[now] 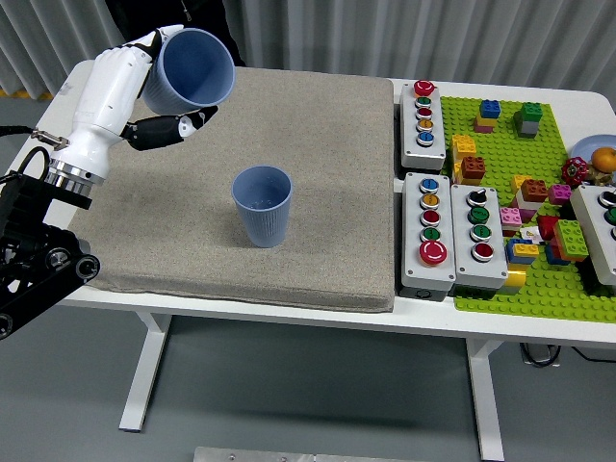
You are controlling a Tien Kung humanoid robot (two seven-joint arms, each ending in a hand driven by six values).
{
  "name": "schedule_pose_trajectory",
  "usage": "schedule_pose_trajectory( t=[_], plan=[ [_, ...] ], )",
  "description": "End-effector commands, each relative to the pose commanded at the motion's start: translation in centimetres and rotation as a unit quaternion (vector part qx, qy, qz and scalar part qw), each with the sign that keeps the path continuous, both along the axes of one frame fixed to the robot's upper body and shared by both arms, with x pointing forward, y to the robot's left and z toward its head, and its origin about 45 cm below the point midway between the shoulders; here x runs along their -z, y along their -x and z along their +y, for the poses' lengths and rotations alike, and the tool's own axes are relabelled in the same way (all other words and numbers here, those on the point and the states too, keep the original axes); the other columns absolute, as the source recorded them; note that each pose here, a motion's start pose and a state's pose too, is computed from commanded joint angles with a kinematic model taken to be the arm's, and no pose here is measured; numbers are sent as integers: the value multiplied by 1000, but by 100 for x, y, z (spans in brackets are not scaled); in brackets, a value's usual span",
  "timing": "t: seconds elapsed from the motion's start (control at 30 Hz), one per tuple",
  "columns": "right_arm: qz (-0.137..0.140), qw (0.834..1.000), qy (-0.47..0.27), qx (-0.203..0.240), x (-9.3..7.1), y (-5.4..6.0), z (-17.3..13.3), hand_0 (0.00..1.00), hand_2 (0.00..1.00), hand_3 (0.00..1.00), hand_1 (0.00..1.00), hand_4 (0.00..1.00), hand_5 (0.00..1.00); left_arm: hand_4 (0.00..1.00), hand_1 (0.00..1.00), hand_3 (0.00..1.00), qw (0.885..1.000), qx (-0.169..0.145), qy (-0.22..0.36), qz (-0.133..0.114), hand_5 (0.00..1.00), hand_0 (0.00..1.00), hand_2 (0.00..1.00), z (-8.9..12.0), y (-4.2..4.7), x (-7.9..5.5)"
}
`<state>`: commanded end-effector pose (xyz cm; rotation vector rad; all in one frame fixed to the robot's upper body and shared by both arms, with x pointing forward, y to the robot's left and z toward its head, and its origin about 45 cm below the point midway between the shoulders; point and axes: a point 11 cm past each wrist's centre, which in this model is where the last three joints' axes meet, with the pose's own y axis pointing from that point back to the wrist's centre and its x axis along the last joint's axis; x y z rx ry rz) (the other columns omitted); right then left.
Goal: Pick cup pour cup place
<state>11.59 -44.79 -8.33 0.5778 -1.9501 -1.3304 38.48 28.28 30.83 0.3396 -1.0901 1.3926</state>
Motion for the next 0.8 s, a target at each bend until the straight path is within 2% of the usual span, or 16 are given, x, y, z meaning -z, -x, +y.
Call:
schedule_pose_trajectory(
  t=[0.1, 0.17, 0.2, 0.23, 0.3, 0.33, 0.37, 0.47, 0.63, 0.8],
  plan=[
    [4, 1000, 0, -2, 5, 25, -1, 703, 559, 570, 631, 2, 82, 636, 508, 576, 998, -18, 58, 34, 74, 484, 664, 107, -32, 200],
    [5, 1000, 1, -2, 6, 39, -8, 703, 559, 570, 631, 2, 81, 636, 509, 575, 992, -35, 103, 63, 78, 486, 667, 183, -49, 390],
    [6, 1000, 2, -2, 7, 47, -9, 703, 559, 570, 631, 2, 81, 636, 509, 575, 987, -42, 129, 80, 78, 486, 667, 215, -57, 497],
    [7, 1000, 2, -2, 8, 49, -9, 703, 559, 570, 631, 2, 81, 636, 509, 575, 983, -49, 151, 91, 78, 486, 667, 242, -63, 545],
    [9, 1000, 1, -2, 13, 61, -3, 703, 559, 570, 631, 2, 81, 636, 509, 575, 973, -60, 189, 122, 78, 486, 667, 273, -58, 758],
    [9, 1000, 1, -3, 13, 63, -3, 703, 559, 570, 631, 2, 81, 636, 509, 575, 967, -66, 207, 132, 78, 486, 667, 293, -56, 816],
    [10, 1000, 1, -3, 14, 66, -3, 703, 559, 570, 631, 2, 82, 632, 508, 575, 959, -75, 229, 147, 76, 487, 663, 319, -44, 928],
    [9, 1000, 1, -3, 17, 69, 3, 703, 559, 570, 631, 2, 82, 632, 508, 575, 939, -100, 278, 173, 76, 487, 663, 388, -10, 1135],
    [9, 1000, 0, -2, 23, 72, 15, 704, 560, 571, 631, 2, 80, 622, 509, 576, 902, -135, 358, 200, 61, 491, 662, 473, 48, 1359],
    [9, 1000, -1, -1, 27, 66, 30, 703, 559, 572, 630, 2, 81, 608, 519, 576, 854, -163, 438, 229, 42, 506, 667, 478, 121, 1592]
  ],
)
